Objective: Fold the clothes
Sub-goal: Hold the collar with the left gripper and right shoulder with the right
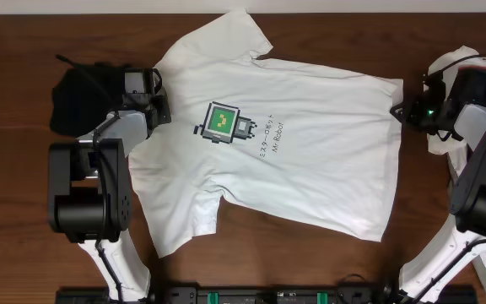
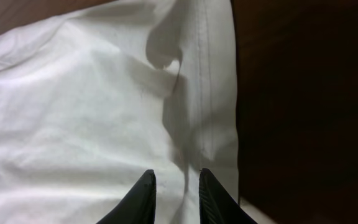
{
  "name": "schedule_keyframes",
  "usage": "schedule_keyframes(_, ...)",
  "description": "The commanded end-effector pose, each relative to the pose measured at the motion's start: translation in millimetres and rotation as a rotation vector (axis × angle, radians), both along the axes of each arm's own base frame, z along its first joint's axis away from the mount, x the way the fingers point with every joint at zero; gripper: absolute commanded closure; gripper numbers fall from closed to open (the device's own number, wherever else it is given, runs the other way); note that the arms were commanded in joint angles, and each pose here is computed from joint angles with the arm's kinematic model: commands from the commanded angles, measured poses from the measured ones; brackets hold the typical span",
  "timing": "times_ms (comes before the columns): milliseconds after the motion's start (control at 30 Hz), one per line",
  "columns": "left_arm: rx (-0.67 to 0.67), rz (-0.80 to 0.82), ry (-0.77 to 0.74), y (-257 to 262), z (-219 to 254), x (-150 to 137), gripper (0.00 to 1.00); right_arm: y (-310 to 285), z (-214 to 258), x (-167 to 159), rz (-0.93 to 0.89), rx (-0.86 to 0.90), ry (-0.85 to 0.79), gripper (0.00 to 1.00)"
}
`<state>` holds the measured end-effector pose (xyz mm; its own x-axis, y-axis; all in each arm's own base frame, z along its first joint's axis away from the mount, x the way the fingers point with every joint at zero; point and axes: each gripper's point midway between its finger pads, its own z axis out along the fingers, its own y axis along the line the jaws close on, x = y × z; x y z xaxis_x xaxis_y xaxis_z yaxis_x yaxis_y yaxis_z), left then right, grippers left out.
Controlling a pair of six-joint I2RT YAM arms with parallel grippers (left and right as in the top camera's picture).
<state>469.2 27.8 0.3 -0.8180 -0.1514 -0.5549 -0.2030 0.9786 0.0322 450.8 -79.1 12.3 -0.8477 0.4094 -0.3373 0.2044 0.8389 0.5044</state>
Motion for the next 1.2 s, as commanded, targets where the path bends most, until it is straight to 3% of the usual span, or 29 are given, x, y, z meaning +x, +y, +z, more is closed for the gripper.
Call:
schedule_keyframes(0, 0.021, 0.023, 0.066, 10, -19, -12, 0.94, 7, 3, 0, -0.005, 0.037, 0.015, 0.78)
schedule_keyframes(433, 0.021, 0.023, 0.067, 10, -19, -12, 0.94, 31, -3, -8, 0.037, 0.037, 0.072, 0.81)
schedule_keyframes(533, 0.021, 0.023, 0.069, 10, -19, -13, 0.94, 31, -4, -8, 0.037, 0.023, 0.077, 0.87)
schedule_keyframes(633, 0.021, 0.023, 0.074, 10, -20, -14, 0.94, 30, -5, -7, 0.037, 0.019, 0.076, 0.99)
schedule_keyframes(1167, 0.040, 0.034, 0.079, 13, -20, -15, 0.94, 4, -7, -6, 0.040, -0.071, 0.048, 0.99)
